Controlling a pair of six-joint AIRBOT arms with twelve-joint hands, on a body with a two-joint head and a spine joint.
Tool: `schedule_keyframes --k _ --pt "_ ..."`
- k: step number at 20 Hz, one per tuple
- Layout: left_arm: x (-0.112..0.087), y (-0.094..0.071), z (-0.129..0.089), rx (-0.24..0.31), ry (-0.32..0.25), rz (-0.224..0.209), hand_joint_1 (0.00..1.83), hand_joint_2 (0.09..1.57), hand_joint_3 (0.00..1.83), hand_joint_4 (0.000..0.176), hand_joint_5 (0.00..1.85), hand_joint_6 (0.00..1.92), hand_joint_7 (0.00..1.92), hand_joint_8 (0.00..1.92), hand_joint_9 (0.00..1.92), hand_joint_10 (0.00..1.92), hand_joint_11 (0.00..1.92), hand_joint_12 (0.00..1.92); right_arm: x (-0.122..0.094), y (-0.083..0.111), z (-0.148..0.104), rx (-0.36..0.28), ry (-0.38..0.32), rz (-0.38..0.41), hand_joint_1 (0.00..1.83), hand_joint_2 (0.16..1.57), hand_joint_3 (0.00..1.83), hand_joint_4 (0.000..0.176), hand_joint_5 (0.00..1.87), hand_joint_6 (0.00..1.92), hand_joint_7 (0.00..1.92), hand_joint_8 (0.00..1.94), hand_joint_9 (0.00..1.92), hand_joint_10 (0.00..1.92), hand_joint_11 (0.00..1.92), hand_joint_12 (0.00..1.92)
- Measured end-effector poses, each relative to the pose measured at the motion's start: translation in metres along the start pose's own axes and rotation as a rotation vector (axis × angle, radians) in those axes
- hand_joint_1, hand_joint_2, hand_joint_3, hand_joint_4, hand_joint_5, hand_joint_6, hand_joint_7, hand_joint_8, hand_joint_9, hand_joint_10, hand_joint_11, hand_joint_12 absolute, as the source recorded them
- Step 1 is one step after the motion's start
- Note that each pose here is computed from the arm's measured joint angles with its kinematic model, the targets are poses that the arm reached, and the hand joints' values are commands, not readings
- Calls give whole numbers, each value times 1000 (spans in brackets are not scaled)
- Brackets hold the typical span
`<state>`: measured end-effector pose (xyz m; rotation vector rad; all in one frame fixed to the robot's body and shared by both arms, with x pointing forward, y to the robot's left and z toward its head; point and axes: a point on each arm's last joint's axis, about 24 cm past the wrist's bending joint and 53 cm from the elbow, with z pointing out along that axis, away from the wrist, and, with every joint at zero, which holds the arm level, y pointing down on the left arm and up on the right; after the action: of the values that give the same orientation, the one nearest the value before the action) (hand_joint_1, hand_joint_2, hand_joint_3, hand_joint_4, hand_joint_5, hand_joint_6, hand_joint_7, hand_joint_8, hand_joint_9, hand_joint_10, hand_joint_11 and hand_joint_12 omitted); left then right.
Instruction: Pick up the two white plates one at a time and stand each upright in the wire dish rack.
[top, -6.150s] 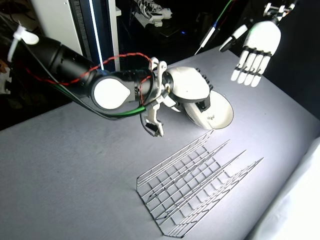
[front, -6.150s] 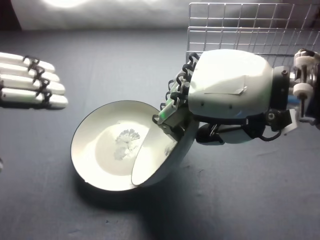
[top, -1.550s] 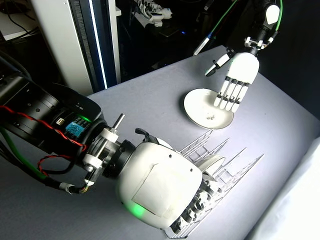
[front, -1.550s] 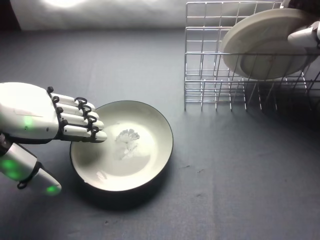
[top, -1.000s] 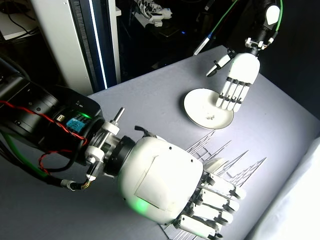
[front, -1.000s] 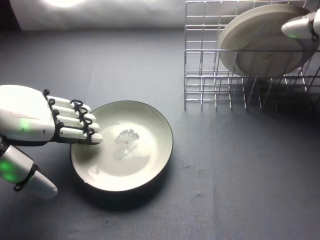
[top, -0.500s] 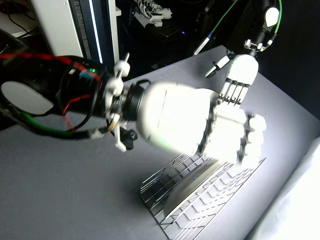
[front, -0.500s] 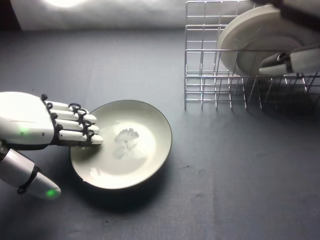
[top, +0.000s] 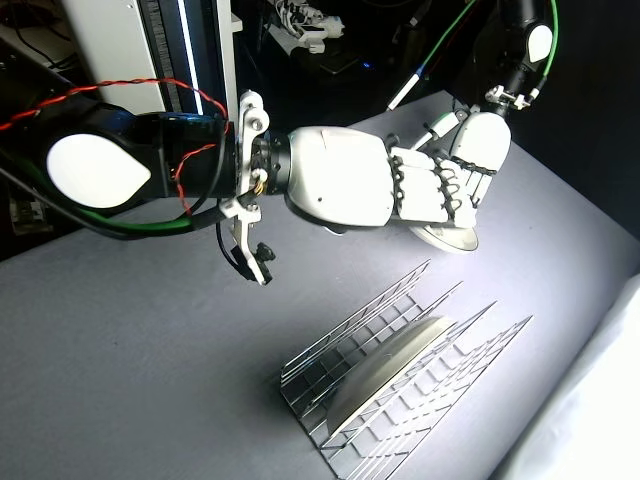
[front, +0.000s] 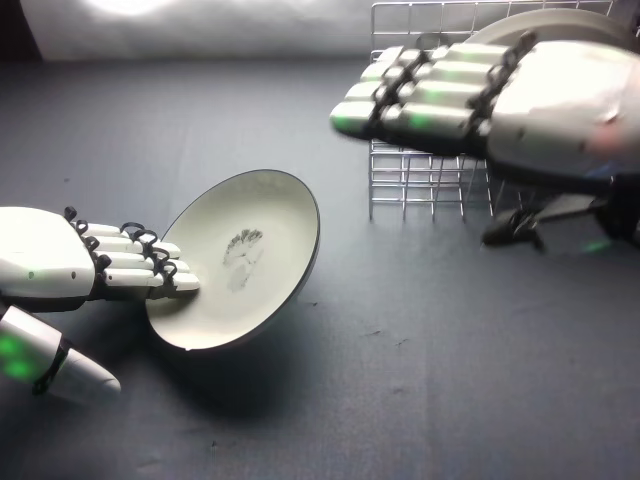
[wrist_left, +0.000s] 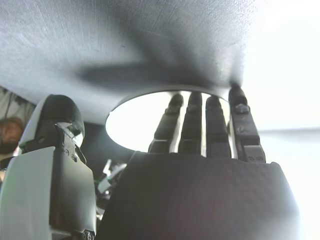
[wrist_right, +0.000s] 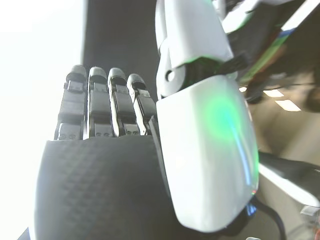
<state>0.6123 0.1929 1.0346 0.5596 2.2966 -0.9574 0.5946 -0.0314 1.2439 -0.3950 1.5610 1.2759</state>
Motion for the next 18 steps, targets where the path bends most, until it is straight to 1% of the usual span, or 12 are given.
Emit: schedule_keyframes --k 1,3,4,6,7,8,9,10,12,13,16,18 --pt "0 0 0 0 0 0 0 1108 0 0 0 0 0 0 0 0 0 0 8 3 4 -7 20 -10 1366 917 0 0 0 0 0 0 0 0 0 0" --pt "0 0 0 0 0 0 0 1132 7 0 0 0 0 0 0 0 0 0 22 4 10 -15 58 -30 1403 930 0 0 0 0 0 0 0 0 0 0" --pt "0 0 0 0 0 0 0 1133 6 0 0 0 0 0 0 0 0 0 34 2 13 -9 91 -48 1423 937 3 0 0 0 0 0 0 0 0 0" --pt "0 0 0 0 0 0 0 1120 0 0 2 0 0 0 0 0 0 0 51 -1 20 -3 131 -51 1415 937 3 0 0 0 0 0 0 0 0 0" --pt "0 1 0 1 1 1 0 1114 0 0 0 0 0 0 0 0 0 0 57 -3 23 -1 142 -55 1419 927 0 0 0 0 0 0 0 0 0 0" --pt "0 1 0 0 0 0 0 1114 0 0 0 0 0 0 0 0 0 0 61 -4 27 -4 149 -52 1324 927 0 0 0 0 0 0 0 0 0 0" --pt "0 0 0 1 0 0 0 1109 0 0 0 0 0 0 0 0 0 0 65 -6 31 -2 156 -54 1319 922 0 0 0 0 0 0 0 0 0 0" --pt "0 0 0 1 1 0 0 1107 0 0 0 0 0 0 0 0 0 0 70 -9 35 -5 161 -52 1354 920 0 0 0 0 0 0 0 0 0 0" --pt "0 0 0 1 1 0 0 1107 0 0 0 0 0 0 0 0 0 0 82 -17 46 9 181 -49 1361 919 0 0 0 0 0 0 0 0 0 0" --pt "0 0 0 1 1 0 0 1126 4 0 0 0 0 0 0 0 0 0 85 -19 50 11 186 -49 1412 936 3 0 0 0 0 0 0 0 0 0" --pt "0 1 -1 3 2 2 0 1120 0 0 3 1 0 0 0 0 0 0 97 -20 66 0 195 -41 1404 951 8 0 0 0 0 0 0 0 65 35" --pt "0 1 -1 3 2 2 0 1119 0 0 0 0 0 0 0 0 0 0 103 -20 75 -7 199 -38 1405 968 11 0 0 0 0 0 0 0 33 33"
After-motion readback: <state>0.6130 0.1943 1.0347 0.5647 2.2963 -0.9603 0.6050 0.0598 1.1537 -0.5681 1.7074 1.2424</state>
